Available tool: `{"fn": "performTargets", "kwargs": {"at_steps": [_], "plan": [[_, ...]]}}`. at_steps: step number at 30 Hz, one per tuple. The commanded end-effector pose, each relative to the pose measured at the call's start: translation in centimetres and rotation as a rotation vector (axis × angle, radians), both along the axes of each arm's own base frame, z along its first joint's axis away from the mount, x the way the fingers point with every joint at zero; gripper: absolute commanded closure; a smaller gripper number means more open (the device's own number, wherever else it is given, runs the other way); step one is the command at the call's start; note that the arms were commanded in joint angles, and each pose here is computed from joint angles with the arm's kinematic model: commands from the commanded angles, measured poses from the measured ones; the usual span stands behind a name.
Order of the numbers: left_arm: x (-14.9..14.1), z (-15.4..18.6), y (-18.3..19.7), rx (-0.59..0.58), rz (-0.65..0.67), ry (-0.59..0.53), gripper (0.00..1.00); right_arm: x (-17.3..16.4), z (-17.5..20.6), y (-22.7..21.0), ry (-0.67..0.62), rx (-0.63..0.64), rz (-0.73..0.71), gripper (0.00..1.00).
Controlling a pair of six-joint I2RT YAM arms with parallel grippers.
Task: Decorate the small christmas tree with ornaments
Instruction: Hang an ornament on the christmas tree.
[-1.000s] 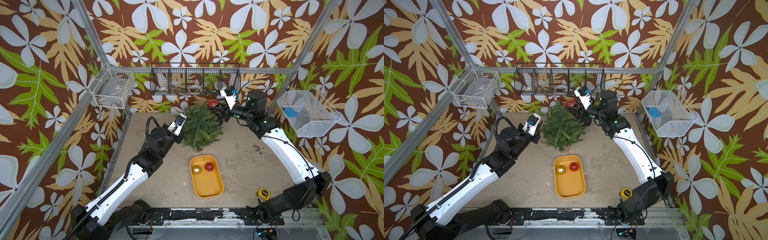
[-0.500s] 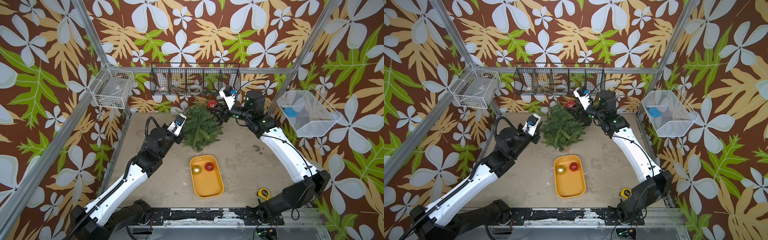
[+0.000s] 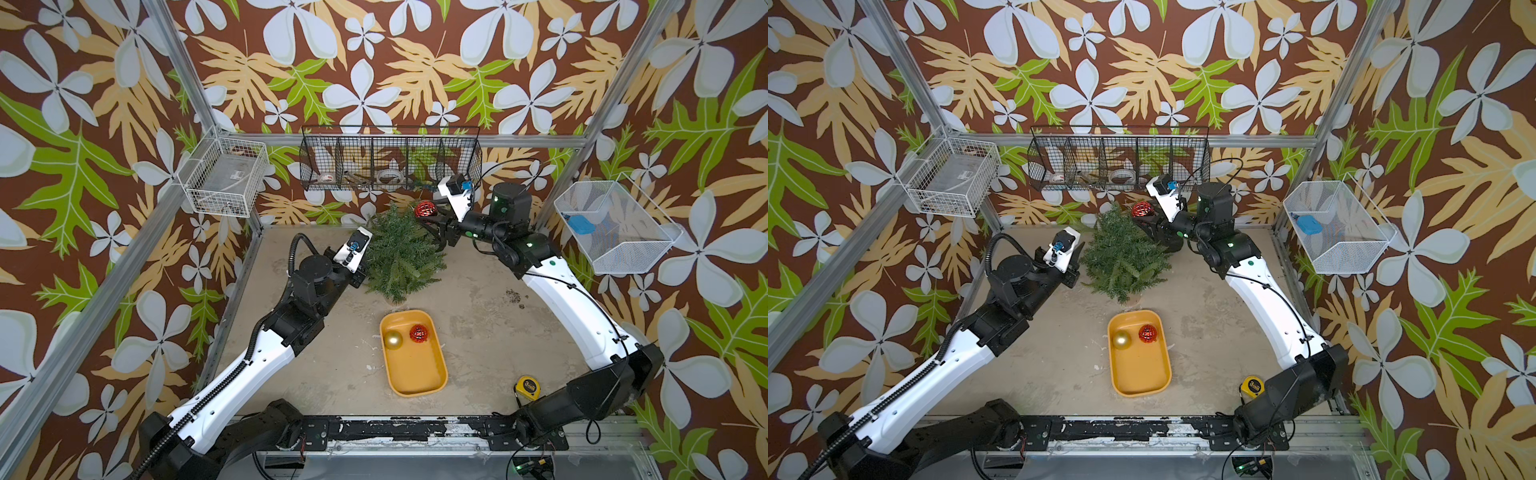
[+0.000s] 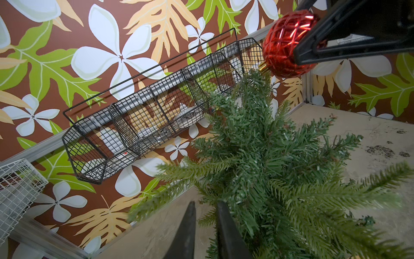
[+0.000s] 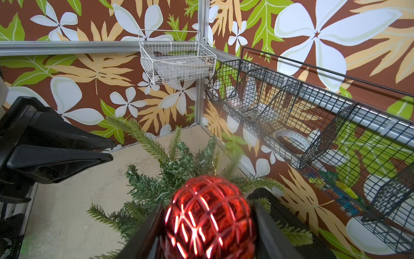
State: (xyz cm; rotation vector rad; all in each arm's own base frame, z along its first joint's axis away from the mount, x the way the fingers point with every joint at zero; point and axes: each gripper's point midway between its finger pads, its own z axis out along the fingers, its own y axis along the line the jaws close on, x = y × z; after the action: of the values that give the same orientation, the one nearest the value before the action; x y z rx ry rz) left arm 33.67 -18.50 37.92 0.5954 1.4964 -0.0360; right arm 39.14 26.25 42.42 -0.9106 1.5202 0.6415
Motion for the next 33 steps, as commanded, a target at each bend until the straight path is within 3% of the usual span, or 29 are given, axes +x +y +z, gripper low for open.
{"fn": "performTargets", "kwargs": {"at_steps": [1,19,33], "plan": [[-0.1,0.4,0.1,-0.017,0.001,-0.007,0.8,0.2,0.0,-0.2,-0.01,-0.01,-0.021,0.54],[0.0,0.3,0.1,-0.012,0.0,-0.005,0.8,-0.5,0.7,-1.1,-0.062,-0.005,-0.057,0.54],[0.0,0.3,-0.1,-0.015,-0.008,-0.003,0.8,-1.2,3.3,0.1,-0.067,0.068,0.031,0.54]]}}
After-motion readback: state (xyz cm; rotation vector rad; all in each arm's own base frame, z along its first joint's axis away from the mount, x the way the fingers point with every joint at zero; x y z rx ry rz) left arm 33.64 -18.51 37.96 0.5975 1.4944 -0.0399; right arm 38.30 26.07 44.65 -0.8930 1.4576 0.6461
